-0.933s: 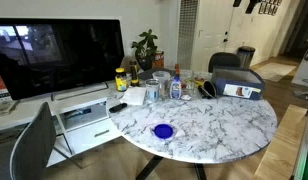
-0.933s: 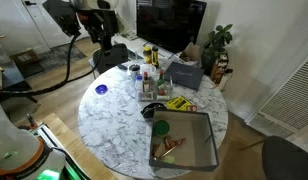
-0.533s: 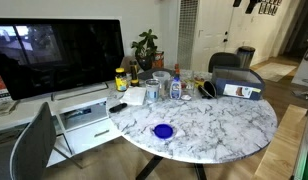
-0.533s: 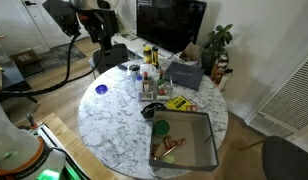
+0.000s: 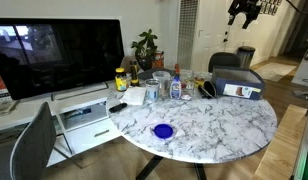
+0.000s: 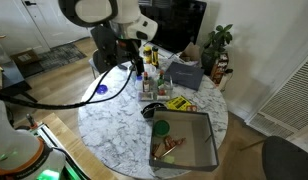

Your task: Remove one red sachet from the box and put it in the clear container

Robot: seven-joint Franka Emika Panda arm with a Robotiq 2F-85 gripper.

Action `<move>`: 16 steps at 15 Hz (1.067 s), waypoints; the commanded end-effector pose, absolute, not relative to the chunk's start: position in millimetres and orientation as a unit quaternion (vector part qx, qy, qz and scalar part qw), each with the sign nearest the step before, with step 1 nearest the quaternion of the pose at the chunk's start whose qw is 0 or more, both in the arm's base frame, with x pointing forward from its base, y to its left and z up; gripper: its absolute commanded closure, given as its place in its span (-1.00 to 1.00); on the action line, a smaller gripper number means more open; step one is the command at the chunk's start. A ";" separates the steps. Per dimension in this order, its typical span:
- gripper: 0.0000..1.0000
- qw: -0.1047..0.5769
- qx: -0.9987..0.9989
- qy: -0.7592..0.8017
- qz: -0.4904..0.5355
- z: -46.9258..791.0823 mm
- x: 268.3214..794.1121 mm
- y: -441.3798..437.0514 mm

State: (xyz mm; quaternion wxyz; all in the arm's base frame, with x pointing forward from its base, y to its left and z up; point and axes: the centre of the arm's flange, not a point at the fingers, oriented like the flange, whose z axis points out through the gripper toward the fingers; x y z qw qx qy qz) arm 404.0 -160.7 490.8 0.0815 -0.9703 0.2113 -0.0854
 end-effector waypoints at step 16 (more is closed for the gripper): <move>-1.00 0.008 -0.961 0.274 -0.047 317.2 444.4 -317.1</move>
